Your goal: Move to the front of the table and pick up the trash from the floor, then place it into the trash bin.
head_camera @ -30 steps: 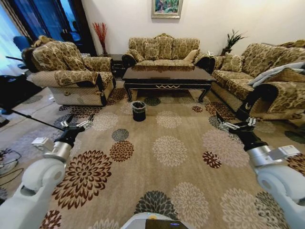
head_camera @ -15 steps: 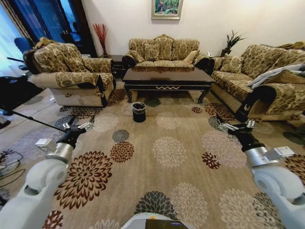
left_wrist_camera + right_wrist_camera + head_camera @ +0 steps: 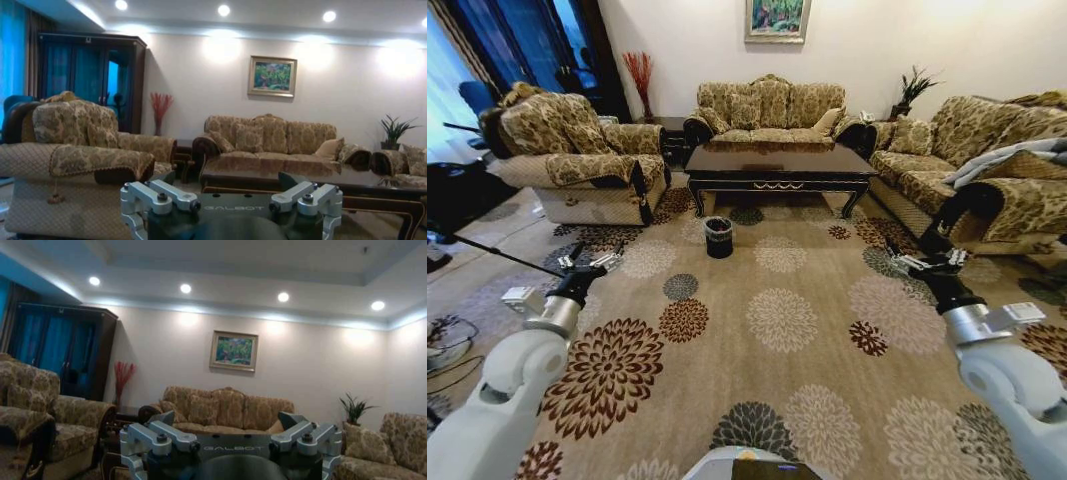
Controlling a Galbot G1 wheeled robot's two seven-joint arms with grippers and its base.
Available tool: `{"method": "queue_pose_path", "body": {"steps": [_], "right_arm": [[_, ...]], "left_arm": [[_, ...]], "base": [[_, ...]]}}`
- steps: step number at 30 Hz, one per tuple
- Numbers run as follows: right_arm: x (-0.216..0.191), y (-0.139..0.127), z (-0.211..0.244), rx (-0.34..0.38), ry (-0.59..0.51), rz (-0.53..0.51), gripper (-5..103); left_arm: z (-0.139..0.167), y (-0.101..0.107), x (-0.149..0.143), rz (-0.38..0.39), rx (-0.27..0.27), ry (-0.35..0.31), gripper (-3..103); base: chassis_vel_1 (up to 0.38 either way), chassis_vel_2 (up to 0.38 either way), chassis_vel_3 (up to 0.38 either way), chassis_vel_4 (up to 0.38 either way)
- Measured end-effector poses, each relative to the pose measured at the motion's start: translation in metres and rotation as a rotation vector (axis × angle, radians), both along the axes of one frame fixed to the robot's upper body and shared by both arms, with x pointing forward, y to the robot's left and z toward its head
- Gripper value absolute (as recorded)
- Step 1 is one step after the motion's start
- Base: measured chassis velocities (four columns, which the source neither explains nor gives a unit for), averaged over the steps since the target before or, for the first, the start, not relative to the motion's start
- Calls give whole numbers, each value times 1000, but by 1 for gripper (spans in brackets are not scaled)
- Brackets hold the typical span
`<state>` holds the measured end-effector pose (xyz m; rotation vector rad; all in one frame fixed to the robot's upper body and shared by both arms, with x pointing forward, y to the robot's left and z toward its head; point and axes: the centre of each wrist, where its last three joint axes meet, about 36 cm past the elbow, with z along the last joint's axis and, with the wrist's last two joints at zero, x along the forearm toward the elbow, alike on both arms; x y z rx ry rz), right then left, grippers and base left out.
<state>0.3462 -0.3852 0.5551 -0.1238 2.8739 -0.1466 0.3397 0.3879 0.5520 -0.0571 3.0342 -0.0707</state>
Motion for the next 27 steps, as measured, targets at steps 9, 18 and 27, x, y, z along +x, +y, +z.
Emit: {"method": "queue_pose_path", "body": {"steps": [9, 18, 27], "right_arm": [[8, -5, -1, 5, 11, -14, 100], [14, -6, -5, 8, 9, -13, 100], [15, -5, -7, 26, -13, 0, 100]], "left_arm": [[-3, 0, 2, 2, -4, 6, 100], [-3, 1, 3, 4, -4, 6, 100], [0, 2, 3, 5, 0, 1, 100]], "base": [[0, 0, 0, 0], [0, 0, 0, 0], [0, 0, 0, 0]]}}
